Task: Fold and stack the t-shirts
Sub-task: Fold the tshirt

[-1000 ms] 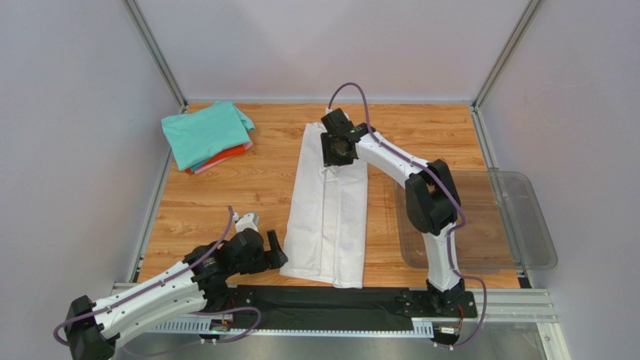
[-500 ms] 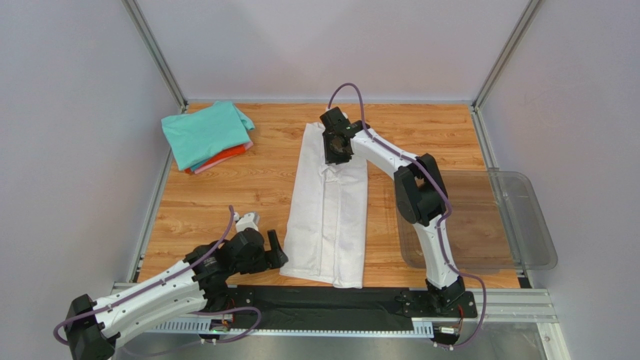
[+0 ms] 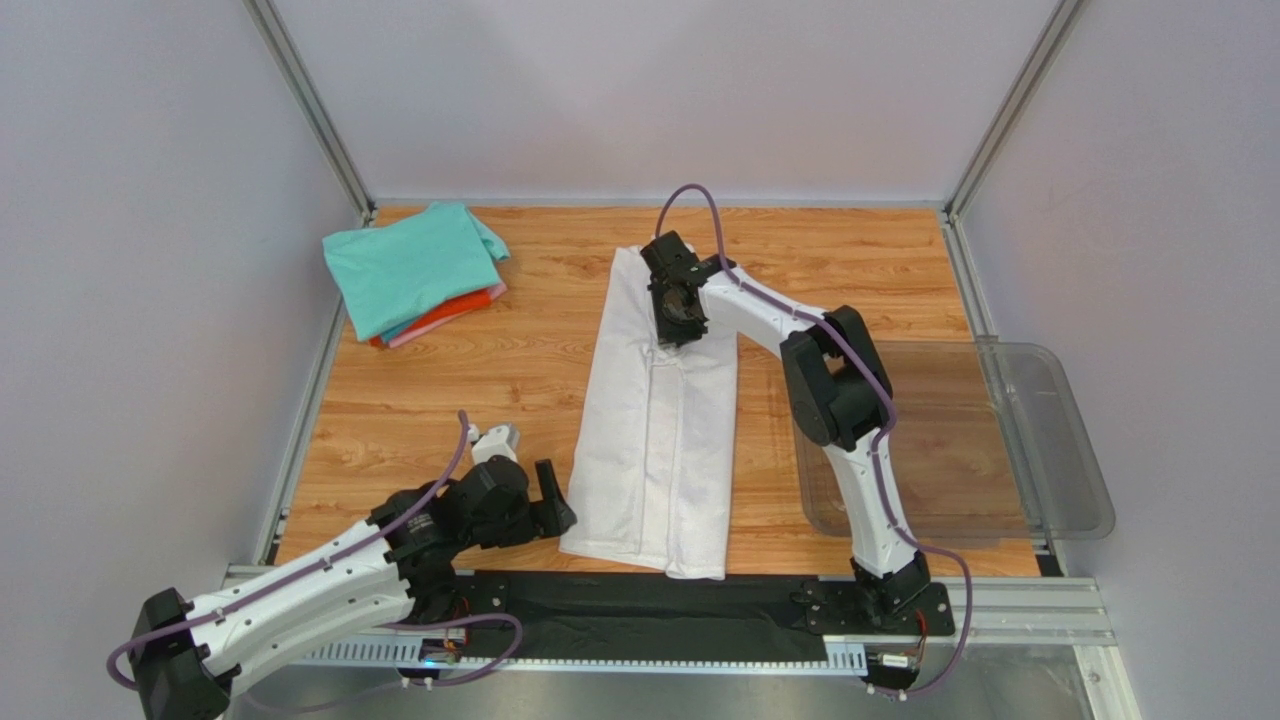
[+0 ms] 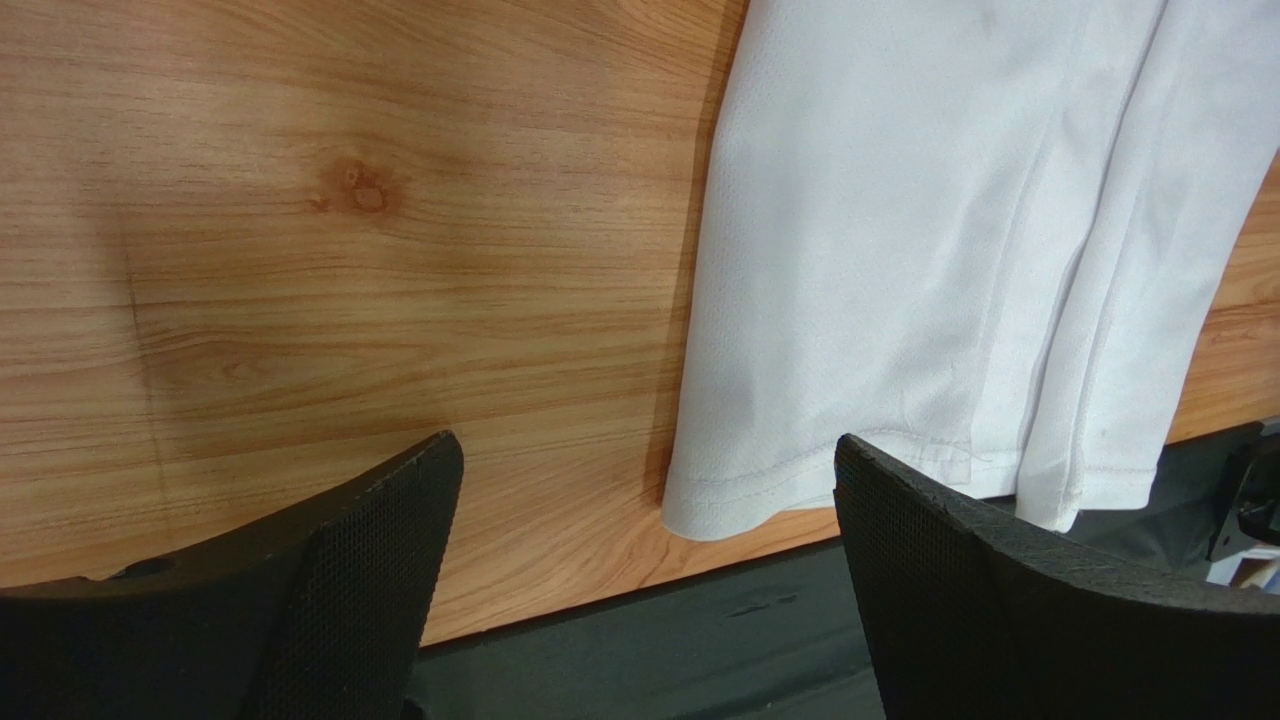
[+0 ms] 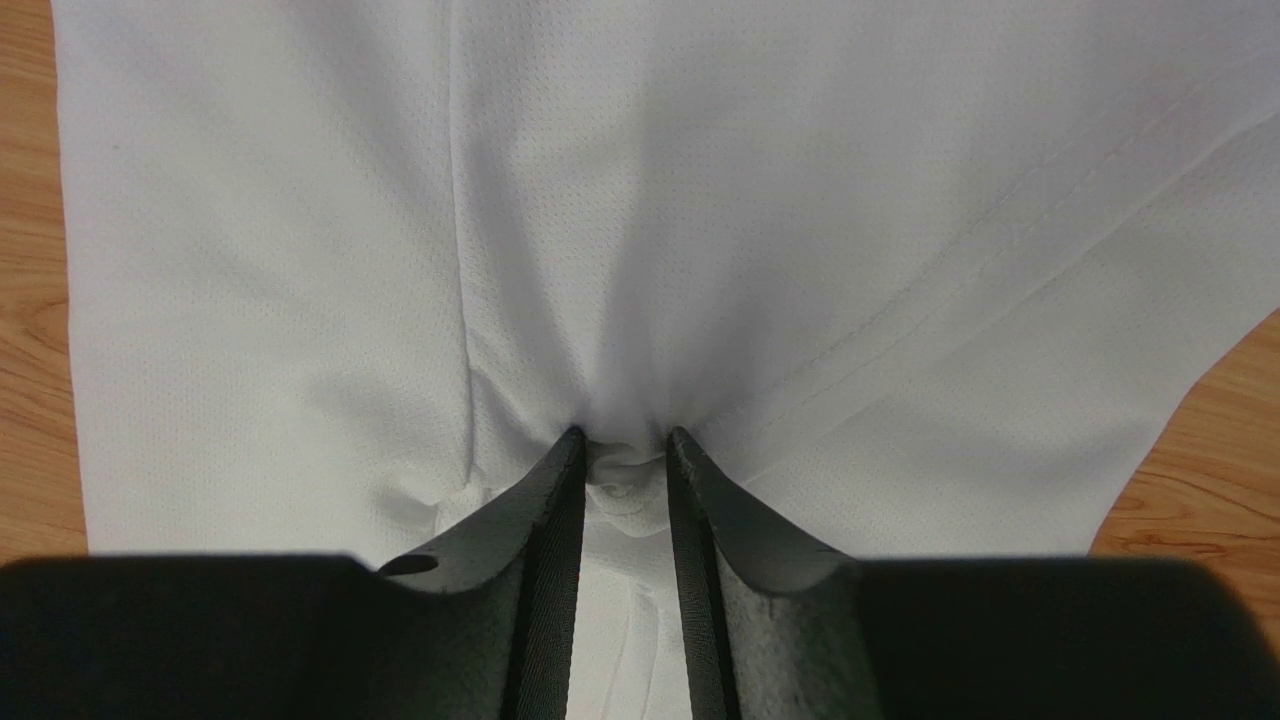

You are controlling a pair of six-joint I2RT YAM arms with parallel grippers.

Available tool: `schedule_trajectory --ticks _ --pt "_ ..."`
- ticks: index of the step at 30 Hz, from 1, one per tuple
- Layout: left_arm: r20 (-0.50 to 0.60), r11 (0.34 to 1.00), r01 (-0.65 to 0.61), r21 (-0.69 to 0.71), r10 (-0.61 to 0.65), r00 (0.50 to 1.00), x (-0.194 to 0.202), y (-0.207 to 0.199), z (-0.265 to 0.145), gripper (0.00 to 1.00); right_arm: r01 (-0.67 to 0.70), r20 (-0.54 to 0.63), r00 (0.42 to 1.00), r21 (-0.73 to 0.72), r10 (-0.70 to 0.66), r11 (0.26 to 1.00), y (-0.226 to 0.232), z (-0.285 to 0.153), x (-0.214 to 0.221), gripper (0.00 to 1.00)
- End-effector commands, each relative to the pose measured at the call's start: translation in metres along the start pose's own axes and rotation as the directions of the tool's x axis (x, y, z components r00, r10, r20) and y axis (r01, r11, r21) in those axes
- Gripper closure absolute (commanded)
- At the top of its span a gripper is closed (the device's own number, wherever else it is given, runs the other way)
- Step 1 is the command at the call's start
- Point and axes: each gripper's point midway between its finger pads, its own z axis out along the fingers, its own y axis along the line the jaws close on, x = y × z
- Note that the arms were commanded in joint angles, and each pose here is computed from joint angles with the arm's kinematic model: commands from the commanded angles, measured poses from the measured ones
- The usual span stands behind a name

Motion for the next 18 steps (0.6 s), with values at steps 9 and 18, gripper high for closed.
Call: schedule_trajectory --ticks 9,18 --pt "-0.043 0.997 -0.032 0.072 0.035 0.998 0.003 -0.016 -0.011 0.00 -0.013 0.317 0.948 -0.096 0.043 0.995 0.006 -0.175 -0.060 0.65" --pt "-0.086 0.996 -0.051 0.072 0.058 0.995 0.014 -0.011 -0.008 0.00 -0.105 0.313 0.931 -0.256 0.186 0.961 0.003 -0.214 0.109 0.41"
